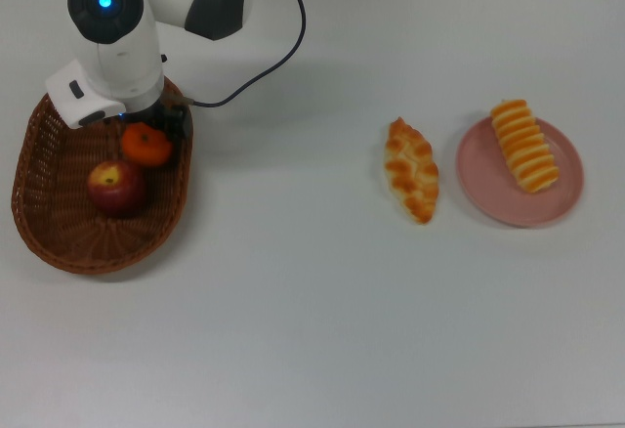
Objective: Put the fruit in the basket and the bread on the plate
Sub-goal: 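Carry the orange into the wicker basket and release it, then move to the glazed pastry and grasp it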
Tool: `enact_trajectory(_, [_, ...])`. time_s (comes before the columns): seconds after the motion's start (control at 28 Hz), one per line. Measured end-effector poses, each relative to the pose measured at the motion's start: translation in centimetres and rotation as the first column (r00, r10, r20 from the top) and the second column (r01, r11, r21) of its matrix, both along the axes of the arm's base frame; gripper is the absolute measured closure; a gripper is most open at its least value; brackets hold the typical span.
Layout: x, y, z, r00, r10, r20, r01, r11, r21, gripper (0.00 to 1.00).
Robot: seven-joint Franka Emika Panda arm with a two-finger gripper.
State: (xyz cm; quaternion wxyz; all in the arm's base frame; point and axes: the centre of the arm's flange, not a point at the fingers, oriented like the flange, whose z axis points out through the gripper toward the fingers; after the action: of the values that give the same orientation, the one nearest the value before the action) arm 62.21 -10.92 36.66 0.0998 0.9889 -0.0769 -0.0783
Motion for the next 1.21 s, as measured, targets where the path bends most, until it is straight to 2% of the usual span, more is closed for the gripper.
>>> enact_trajectory(0.29, [0.5,4.4,2.9,0.998,0.036,0.053,-0.039,0.998,0.051,0.0])
enact_trajectory(0.46, [0.7,10.7,4.4,0.991,0.113,0.074,-0.119,0.989,0.088,0.0])
enact_trajectory(0.68, [-0.1,21.5,3.9,0.961,0.268,0.068,-0.274,0.955,0.109,0.0])
enact_trajectory(0.86, [-1.4,27.7,3.0,0.931,0.361,0.056,-0.365,0.923,0.124,0.0])
enact_trajectory(1.07, [-2.5,32.0,1.8,0.903,0.427,0.043,-0.428,0.892,0.147,0.0])
enact_trajectory(1.21, [-2.5,34.0,0.9,0.889,0.453,0.07,-0.459,0.875,0.155,0.0])
